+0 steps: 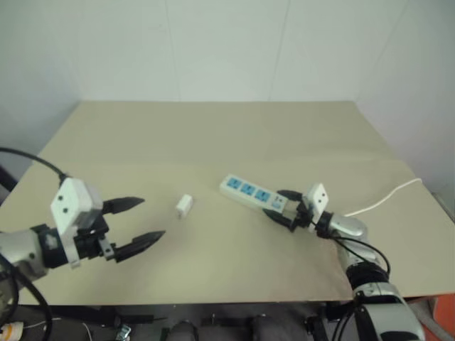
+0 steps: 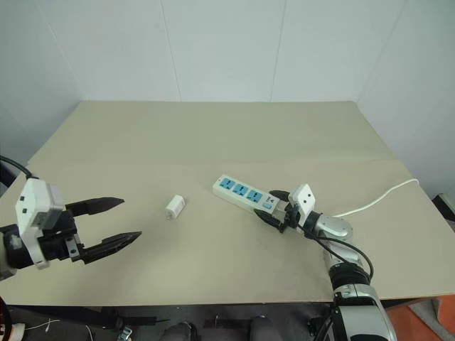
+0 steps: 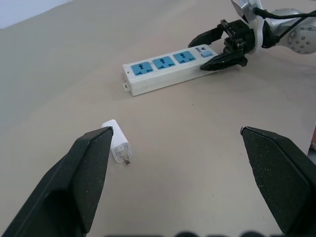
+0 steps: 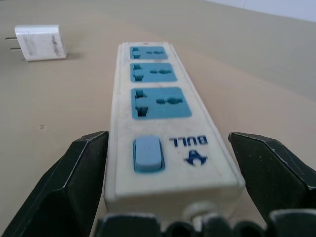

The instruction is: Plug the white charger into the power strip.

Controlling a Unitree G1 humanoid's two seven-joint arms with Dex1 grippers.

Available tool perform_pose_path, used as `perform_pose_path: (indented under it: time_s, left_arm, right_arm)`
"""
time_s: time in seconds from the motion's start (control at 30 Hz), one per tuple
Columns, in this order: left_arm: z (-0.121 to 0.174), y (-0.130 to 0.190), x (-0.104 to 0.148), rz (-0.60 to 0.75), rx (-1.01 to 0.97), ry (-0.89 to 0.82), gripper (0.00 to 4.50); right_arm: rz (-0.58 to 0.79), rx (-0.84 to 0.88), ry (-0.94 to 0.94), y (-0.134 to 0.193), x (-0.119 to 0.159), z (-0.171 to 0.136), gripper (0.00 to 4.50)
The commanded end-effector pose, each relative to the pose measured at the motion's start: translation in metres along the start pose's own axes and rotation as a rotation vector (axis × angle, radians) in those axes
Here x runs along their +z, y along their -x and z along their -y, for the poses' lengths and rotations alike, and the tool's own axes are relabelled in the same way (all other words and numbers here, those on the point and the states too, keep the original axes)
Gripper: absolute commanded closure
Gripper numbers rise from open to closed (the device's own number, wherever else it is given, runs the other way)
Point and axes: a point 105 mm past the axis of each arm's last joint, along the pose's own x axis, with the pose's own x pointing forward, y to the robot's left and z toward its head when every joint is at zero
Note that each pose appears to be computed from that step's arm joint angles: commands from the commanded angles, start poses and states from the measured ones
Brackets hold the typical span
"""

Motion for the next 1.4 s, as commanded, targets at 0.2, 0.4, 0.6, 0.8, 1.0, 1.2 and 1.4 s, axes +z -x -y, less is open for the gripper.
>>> perform_pose_path:
  time_s: [0.2,0.4,0.6,0.8,1.0,1.2,1.4]
  left_arm:
    - [0.006,-0.003,0.01,0.035,-0.016,-0.033,0.0]
    - [0.007,-0.003,0.01,0.036,-0.019,-0.029,0.0]
    - [0.006,0.0,0.013,0.032,-0.016,-0.033,0.0]
    - [0.005,0.002,0.014,0.026,-0.016,-0.039,0.0]
    - [0.002,0.003,0.017,0.019,-0.022,-0.055,0.0]
    - [-0.001,0.005,0.02,0.013,-0.027,-0.076,0.0]
    - [-0.003,0.003,0.022,0.013,-0.044,-0.088,0.0]
  right_arm:
    - [0.02,-0.018,-0.014,-0.003,0.003,0.004,0.04]
    - [0.036,0.017,-0.039,-0.015,0.005,-0.001,0.04]
    - [0.025,0.047,-0.066,-0.023,-0.001,-0.006,0.04]
    - [-0.031,0.07,-0.081,-0.023,-0.016,-0.011,0.04]
    - [-0.103,0.151,-0.092,-0.024,-0.032,-0.023,0.04]
    - [-0.115,0.195,-0.092,-0.029,-0.037,-0.033,1.01]
    - [-0.055,0.191,-0.032,-0.035,-0.022,-0.03,1.01]
